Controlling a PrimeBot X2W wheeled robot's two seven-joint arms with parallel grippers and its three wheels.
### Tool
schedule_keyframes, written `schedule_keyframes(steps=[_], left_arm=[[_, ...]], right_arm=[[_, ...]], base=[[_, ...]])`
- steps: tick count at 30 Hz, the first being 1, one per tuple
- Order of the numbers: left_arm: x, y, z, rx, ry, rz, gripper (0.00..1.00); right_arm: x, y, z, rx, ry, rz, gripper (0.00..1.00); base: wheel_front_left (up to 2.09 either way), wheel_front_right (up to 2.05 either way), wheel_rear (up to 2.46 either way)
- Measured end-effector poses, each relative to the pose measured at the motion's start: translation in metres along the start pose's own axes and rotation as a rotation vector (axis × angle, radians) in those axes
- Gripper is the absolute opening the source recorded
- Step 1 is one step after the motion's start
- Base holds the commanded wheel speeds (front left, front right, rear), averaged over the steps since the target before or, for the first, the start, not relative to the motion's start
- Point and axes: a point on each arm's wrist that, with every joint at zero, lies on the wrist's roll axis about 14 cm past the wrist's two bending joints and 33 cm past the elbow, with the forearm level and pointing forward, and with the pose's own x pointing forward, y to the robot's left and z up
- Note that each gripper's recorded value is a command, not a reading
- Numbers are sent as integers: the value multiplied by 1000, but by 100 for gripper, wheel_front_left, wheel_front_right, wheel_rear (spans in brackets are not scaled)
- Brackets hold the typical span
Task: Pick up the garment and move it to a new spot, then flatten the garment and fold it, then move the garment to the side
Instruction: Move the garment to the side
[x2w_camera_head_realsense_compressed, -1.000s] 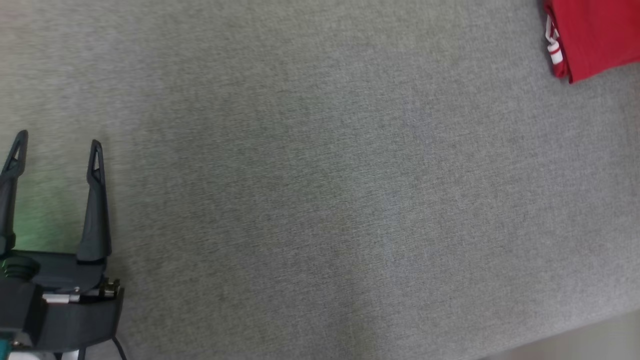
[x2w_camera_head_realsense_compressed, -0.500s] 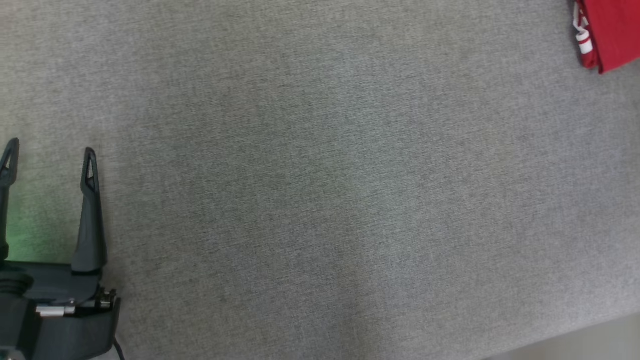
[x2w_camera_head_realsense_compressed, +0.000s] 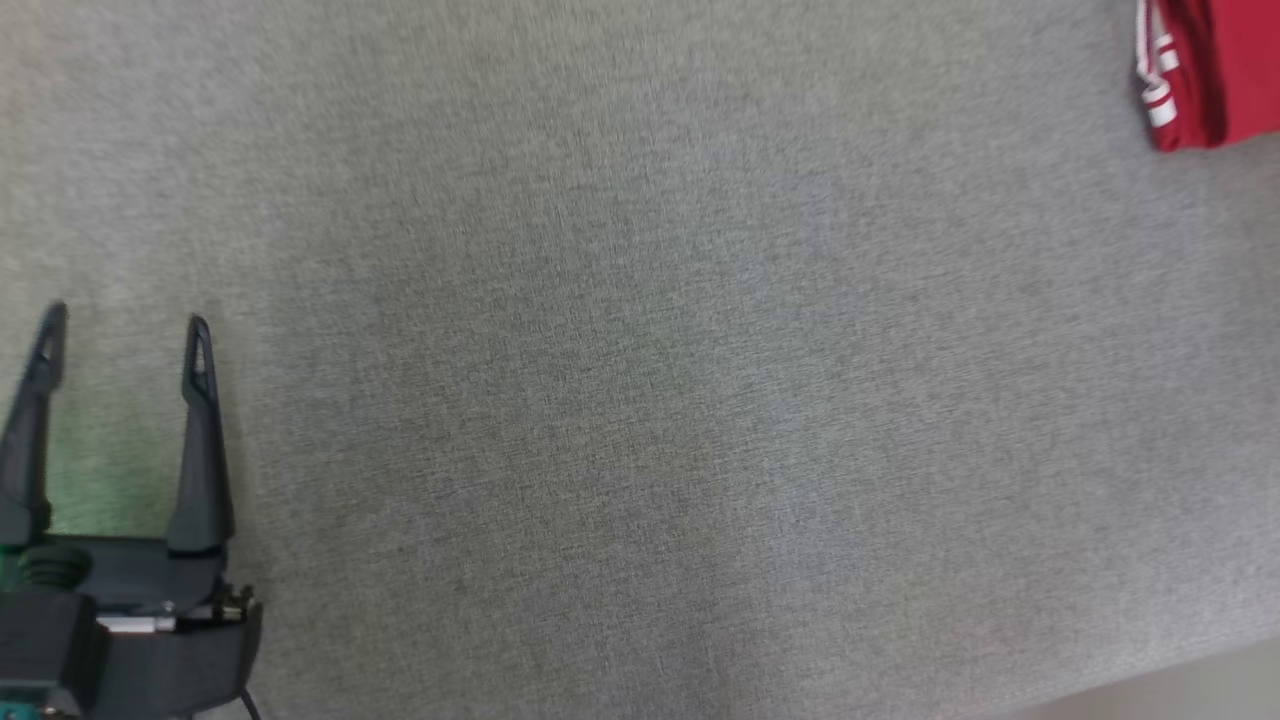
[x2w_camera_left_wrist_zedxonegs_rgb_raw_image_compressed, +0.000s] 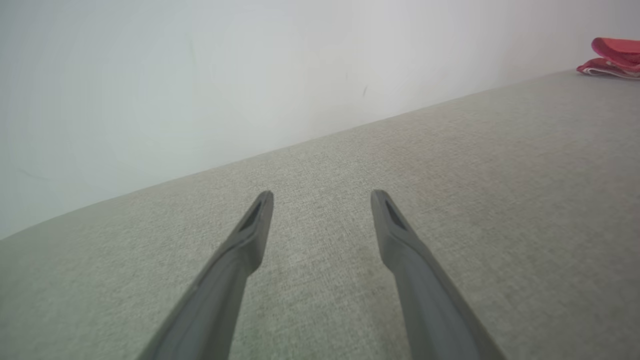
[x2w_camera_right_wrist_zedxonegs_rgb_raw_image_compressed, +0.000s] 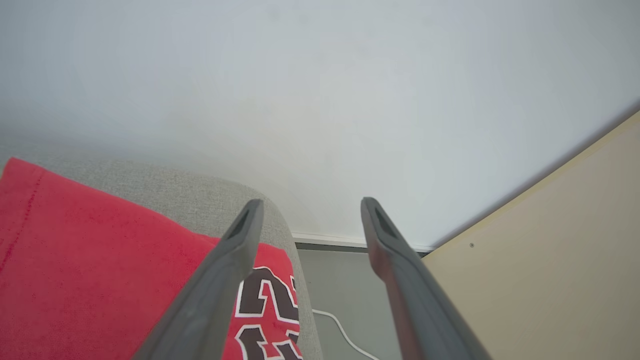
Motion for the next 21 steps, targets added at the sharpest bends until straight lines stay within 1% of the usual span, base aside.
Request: schedule_keyframes(steps=[5, 9, 11, 15, 18, 21], left_arm=[[-13, 1, 5, -32, 6, 32, 100], [-29, 5, 11, -68, 13, 78, 100], [-38, 8, 15, -73, 17, 98, 100], [-67, 17, 24, -94, 30, 158, 100], [-84, 19, 32, -102, 27, 183, 100], [-99, 21, 42, -110, 14, 206, 100]], right_arm=[[-15, 8, 34, 32, -118, 39, 100], [-42, 16, 41, 33, -171, 85, 100], [-56, 18, 46, 54, -202, 100, 100], [-95, 20, 59, 163, -278, 118, 100], [-120, 20, 60, 238, -310, 114, 100], [-145, 19, 50, 311, -314, 106, 100]], base=[[0, 0, 0], [0, 0, 0], [0, 0, 0], [0, 0, 0], [0, 0, 0], [0, 0, 0]])
